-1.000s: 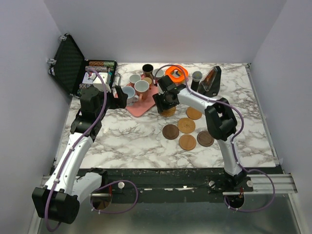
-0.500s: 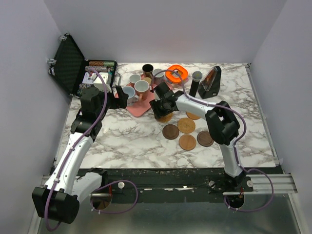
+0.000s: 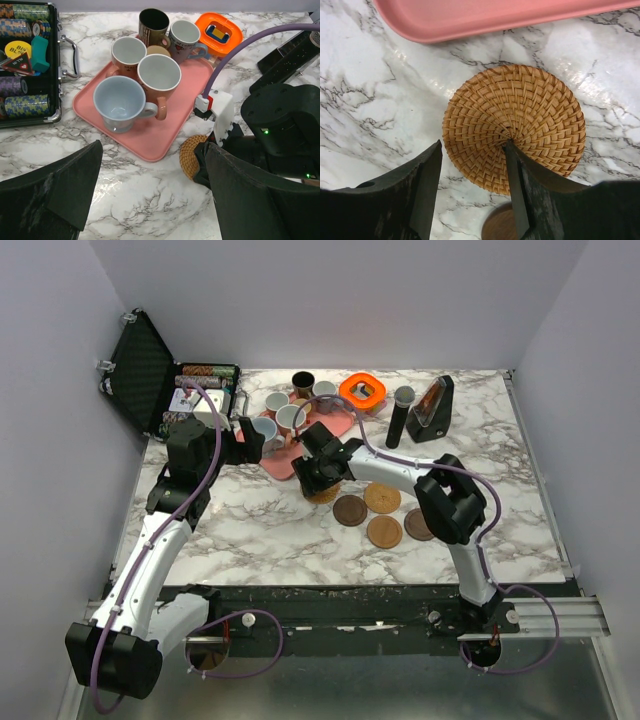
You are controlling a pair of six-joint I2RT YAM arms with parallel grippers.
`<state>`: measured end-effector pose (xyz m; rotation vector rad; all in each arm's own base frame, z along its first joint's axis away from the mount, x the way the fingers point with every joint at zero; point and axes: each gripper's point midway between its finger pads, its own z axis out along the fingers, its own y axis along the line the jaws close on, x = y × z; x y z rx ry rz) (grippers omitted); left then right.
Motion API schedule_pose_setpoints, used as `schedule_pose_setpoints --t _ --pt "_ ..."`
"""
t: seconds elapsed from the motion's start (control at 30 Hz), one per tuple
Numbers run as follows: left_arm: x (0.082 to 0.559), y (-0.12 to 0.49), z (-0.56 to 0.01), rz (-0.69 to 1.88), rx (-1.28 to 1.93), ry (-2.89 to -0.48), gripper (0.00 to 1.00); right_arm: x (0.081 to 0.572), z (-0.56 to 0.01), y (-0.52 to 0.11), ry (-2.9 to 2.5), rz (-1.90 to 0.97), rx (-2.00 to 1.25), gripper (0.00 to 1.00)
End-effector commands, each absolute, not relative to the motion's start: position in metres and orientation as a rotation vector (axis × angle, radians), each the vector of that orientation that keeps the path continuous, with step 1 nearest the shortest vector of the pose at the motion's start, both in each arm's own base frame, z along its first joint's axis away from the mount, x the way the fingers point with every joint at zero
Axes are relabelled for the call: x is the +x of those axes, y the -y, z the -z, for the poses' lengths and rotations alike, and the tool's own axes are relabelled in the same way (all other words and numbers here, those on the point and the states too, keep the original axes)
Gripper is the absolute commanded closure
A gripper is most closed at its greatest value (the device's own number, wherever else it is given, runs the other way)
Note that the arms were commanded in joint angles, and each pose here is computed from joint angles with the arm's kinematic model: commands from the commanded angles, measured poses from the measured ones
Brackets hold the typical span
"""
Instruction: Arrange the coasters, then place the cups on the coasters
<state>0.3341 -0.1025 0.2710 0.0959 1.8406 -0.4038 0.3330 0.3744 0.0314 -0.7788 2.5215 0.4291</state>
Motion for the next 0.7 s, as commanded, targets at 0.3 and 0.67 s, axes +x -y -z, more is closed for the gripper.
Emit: schedule_pose_setpoints --t 0.3,0.67 --pt "0.332 0.107 -0.274 0.413 0.112 -1.821 0.10 0.310 -0.001 -0.365 -2.645 -0.335 -0.762 0.39" --pt "0.330 0.107 -0.279 0.411 0.116 -1.801 0.10 0.336 -0.052 -0.382 -2.501 -0.345 -0.822 0.34"
